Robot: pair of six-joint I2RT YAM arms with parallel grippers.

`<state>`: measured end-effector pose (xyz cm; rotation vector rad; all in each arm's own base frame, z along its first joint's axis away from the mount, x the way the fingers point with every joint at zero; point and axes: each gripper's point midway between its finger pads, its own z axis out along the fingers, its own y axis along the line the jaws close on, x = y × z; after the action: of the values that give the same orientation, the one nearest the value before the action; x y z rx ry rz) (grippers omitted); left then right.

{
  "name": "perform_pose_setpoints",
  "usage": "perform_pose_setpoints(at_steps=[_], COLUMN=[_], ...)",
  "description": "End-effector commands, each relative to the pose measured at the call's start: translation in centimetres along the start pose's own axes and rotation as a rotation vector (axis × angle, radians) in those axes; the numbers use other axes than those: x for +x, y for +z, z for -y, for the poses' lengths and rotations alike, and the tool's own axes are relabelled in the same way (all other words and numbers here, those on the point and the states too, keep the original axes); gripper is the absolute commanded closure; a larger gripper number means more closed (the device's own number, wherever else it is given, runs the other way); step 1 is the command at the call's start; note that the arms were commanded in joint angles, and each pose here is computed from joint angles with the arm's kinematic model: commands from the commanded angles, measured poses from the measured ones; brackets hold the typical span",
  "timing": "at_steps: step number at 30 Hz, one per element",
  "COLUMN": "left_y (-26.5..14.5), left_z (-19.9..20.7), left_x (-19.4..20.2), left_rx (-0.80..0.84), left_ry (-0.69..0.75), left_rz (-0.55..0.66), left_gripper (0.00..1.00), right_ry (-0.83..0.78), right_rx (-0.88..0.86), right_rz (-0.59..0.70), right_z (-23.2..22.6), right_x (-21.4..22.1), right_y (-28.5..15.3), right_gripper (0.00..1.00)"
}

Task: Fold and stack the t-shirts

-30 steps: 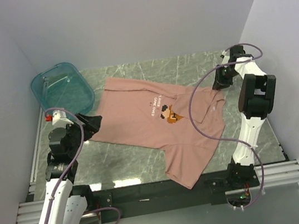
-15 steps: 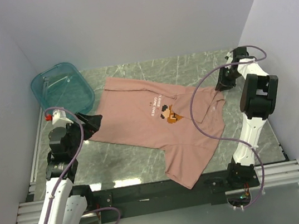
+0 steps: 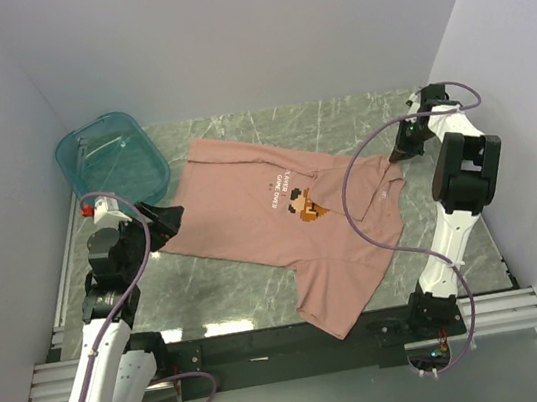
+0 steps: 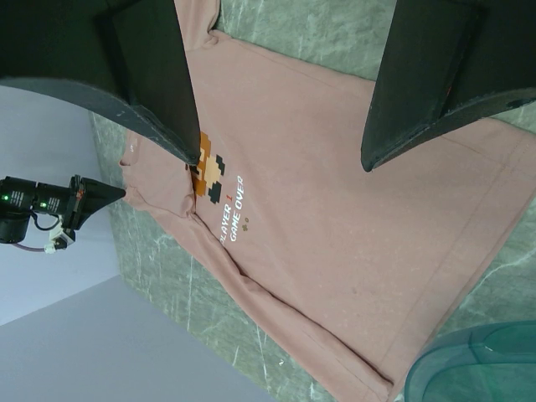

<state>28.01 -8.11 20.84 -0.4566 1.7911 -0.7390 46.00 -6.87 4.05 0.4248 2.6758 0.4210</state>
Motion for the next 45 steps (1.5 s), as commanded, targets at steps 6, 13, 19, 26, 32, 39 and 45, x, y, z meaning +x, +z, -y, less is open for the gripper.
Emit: perform_pose_setpoints(at_steps=[6, 13, 19, 26, 32, 39, 45], left_y=[0.1, 0.1, 0.5, 0.6, 0.9, 1.9, 2.3], left_z=[1.0, 1.1, 0.0, -6.9, -11.9, -13.9, -16.1], left_x=[-0.9, -0.7, 0.7, 5.2, 6.4, 6.5, 6.2], left_rx=[0.040, 0.045, -0.008, -0.377, -0.635, -0.739, -0.868], left_ry=[-0.007, -0.006, -0.035, -0.139, -0.195, -0.248, -0.255], left_rz=[0.023, 0.016, -0.061, -0.252, -0.237, -0.198, -0.159], left_gripper=[0.17, 0.17, 0.18, 0.33, 0.37, 0.37, 0.44], right_ry=[-0.035, -0.066, -0.171, -0.560, -1.180, -1.750, -1.980], right_rx=[0.103, 0.117, 0.124, -0.156, -0.626, -0.766, -0.825], right_rz=[0.065, 0.046, 0.074, 0.034, -0.125, -0.116, -0.178], right_z=[2.4, 2.8, 2.6, -3.6, -12.7, -18.3, -17.9], right_x=[-1.1, -0.7, -1.3, 3.3, 17.7, 31.4, 37.7], right_y=[-2.6, -2.5, -4.3, -9.0, -10.3, -12.0, -13.2], right_gripper=[1.00, 1.00, 0.75, 0.53, 0.52, 0.51, 0.51])
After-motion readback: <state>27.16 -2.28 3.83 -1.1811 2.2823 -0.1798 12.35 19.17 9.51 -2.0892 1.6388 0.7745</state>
